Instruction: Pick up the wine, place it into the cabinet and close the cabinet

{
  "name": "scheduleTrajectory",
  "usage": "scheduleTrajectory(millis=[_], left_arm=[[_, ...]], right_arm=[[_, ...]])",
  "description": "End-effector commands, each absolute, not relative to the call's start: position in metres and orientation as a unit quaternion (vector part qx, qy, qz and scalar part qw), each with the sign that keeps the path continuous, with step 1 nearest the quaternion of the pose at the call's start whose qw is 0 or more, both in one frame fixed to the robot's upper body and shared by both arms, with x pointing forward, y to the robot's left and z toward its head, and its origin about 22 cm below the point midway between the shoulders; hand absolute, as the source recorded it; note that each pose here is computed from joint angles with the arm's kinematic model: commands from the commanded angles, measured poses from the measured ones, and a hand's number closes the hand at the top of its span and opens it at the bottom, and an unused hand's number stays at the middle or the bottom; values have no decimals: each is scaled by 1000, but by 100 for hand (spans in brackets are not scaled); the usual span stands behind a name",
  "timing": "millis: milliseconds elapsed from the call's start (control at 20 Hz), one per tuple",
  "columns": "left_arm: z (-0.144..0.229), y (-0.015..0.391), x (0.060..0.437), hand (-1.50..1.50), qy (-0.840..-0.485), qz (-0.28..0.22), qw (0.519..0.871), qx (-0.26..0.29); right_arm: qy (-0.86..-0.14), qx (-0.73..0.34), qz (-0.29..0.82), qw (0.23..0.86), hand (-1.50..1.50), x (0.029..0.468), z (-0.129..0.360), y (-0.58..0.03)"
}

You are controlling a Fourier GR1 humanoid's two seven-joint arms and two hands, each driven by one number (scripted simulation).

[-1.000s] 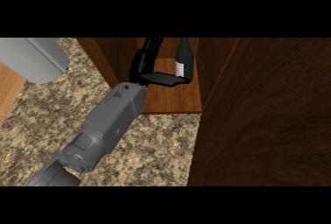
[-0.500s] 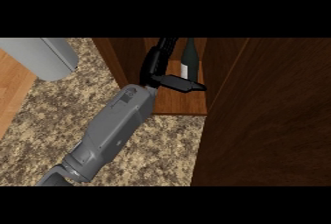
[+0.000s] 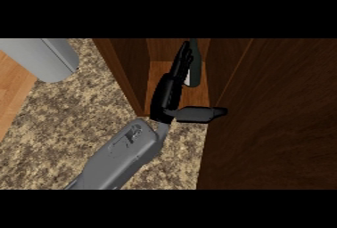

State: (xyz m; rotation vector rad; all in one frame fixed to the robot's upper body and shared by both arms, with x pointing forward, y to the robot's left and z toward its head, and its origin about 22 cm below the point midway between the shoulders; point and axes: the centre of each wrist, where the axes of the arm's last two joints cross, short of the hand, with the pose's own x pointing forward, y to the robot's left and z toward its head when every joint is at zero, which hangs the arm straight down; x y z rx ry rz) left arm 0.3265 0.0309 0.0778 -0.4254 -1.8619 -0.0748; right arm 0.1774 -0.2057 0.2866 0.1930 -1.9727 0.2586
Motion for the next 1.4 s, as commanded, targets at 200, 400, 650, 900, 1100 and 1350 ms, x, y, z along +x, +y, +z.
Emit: scheduleTrajectory(millis=[200,400,650,900,1100,1350], left_arm=[[83,19,239,-150,-792,35,574,-206],[76,24,212,-150,-780,55,579,-228],[57,45,170,150,-777,60,582,-231],[67,89,154,150,-772,29,581,-256],[83,127,145,150,-778,13,573,-259],[88,164,131,150,-776,5,570,-269]], right_arm=[[-833,87,117,534,-150,162,285,-195],[-833,87,116,535,-150,160,287,-192],[-833,88,115,533,-150,163,282,-189],[-828,89,130,538,-150,167,291,-185],[-806,138,202,539,150,155,283,-178],[-799,194,233,519,150,153,276,-167]])
